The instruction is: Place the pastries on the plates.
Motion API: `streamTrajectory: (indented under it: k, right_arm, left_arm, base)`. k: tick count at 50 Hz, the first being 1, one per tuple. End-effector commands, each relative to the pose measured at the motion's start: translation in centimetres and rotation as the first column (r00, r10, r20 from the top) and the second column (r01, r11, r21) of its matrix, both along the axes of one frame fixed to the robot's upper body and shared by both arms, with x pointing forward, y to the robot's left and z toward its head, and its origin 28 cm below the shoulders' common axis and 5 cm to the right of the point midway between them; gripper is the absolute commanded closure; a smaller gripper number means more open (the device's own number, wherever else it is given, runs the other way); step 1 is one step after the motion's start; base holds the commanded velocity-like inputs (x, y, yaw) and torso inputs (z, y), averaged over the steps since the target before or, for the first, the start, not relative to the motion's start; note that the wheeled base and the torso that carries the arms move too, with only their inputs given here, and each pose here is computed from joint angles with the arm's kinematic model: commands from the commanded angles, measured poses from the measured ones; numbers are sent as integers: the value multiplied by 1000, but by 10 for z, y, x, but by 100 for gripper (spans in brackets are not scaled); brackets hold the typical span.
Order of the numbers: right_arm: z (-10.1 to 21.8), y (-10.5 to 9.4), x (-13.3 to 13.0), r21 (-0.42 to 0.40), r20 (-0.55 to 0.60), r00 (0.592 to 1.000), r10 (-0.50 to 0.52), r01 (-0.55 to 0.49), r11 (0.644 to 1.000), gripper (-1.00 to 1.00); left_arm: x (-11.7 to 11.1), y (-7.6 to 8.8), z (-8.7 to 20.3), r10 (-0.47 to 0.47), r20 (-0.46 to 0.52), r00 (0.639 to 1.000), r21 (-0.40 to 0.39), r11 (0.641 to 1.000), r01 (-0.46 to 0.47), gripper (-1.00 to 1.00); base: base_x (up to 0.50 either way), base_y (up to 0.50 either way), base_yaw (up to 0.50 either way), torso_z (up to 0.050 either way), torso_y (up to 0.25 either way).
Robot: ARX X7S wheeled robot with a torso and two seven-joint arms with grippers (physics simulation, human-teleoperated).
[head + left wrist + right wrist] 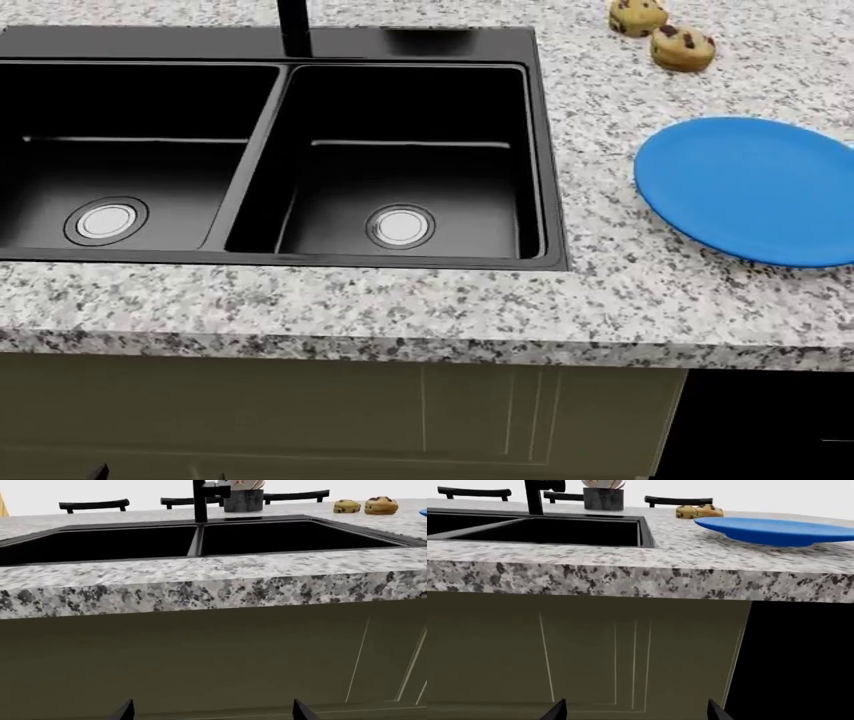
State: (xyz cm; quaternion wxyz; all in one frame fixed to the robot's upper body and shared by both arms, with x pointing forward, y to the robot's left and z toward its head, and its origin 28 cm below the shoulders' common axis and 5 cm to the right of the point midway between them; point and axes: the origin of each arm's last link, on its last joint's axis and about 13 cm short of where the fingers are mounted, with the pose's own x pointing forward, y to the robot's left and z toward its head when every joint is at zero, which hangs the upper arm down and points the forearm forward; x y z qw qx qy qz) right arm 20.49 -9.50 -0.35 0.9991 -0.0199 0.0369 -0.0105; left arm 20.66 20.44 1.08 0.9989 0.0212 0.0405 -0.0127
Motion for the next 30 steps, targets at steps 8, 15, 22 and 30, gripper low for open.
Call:
streamTrajectory:
  k: [8,15,22,30]
  right_arm:
    - [3,-1,6,28,1,1000,-3,3,1000,-100]
    - [87,-18,13,37,79,997,24,-27,999,-100]
    - [179,-32,2,45,148,984,99,-106,993,-100]
    - [215,-37,-8,-54,226,967,119,-109,993,-100]
  left_arm:
    - [6,2,2,28,31,999,-58,998,-26,-100]
    - [13,19,103,-32,110,993,-91,995,42,-100]
    - [5,26,182,-109,210,972,-77,989,127,-100]
    - [4,33,215,-45,262,964,-78,995,68,-100]
  base:
    - [0,0,0,50,0]
    - [0,0,0,0,0]
    - [0,0,0,0,0]
    - [0,0,0,0,0]
